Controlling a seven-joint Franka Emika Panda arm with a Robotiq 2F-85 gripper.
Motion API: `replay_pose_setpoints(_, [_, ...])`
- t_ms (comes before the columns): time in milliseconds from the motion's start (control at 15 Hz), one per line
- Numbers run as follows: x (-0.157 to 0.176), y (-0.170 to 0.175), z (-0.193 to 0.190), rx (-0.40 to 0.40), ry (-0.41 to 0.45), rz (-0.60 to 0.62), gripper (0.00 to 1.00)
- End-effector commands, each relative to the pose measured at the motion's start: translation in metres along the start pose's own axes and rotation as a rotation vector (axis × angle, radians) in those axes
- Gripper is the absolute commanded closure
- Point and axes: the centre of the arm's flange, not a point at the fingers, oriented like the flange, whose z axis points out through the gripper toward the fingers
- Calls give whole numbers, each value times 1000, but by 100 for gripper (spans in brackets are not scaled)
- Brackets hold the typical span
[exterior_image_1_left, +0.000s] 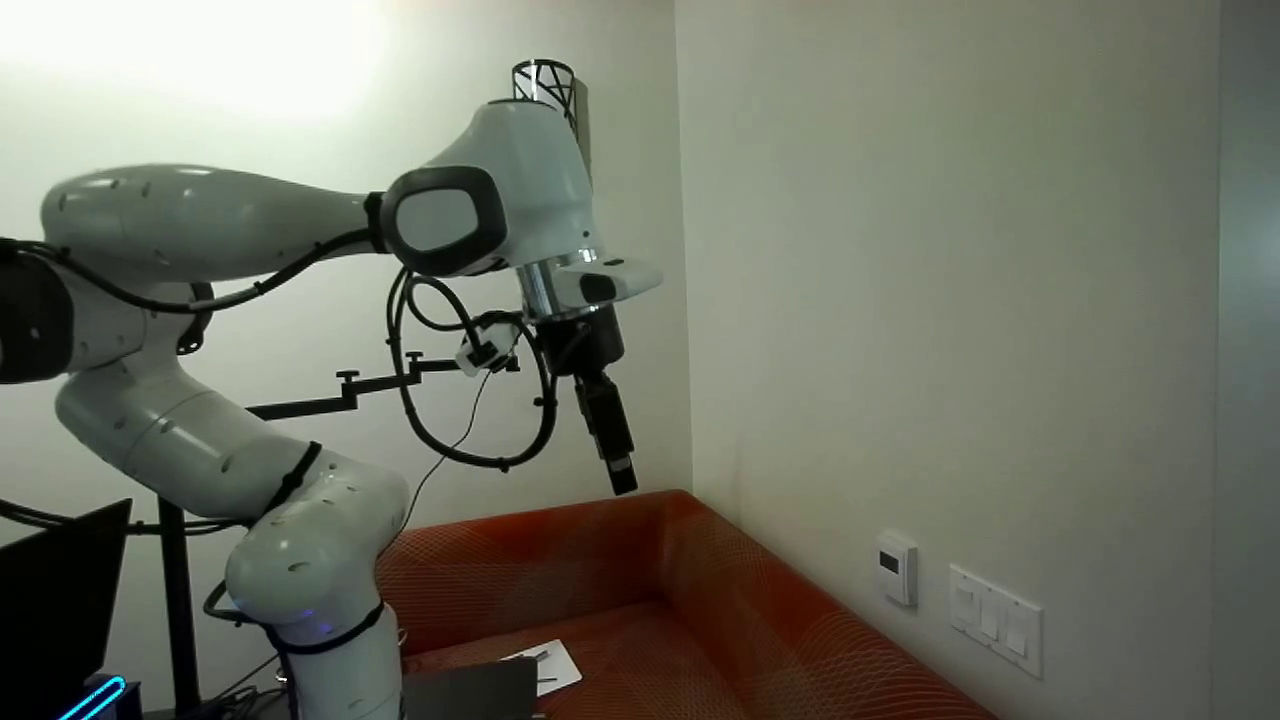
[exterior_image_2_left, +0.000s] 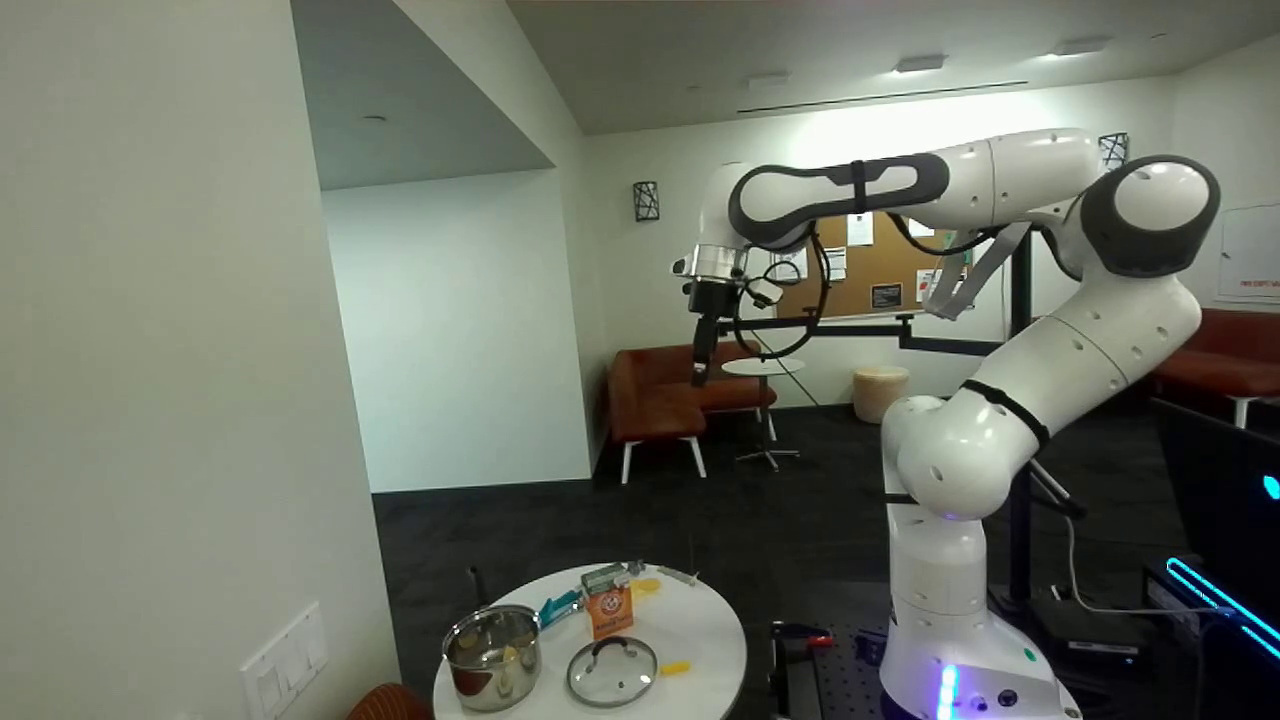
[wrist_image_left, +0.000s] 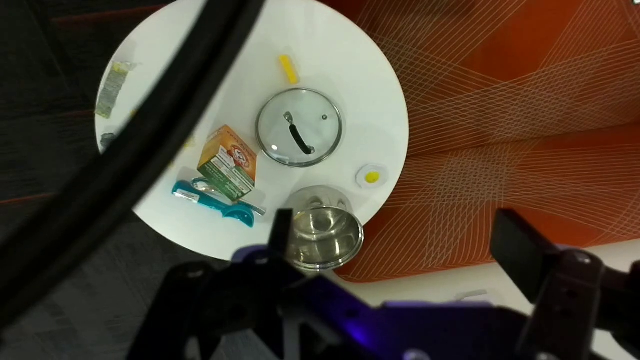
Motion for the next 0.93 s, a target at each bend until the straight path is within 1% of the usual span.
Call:
replay_pose_setpoints(0, [19,15,2,-14,-11,-24,0])
replay_pose_setpoints(267, [34,28,7,-16,-29,-47,0])
replay_pose_setpoints(533, [49,40,11,-24,-69,-111,0])
replay_pose_setpoints(867, [69,56,11,-44,-94,-166,0])
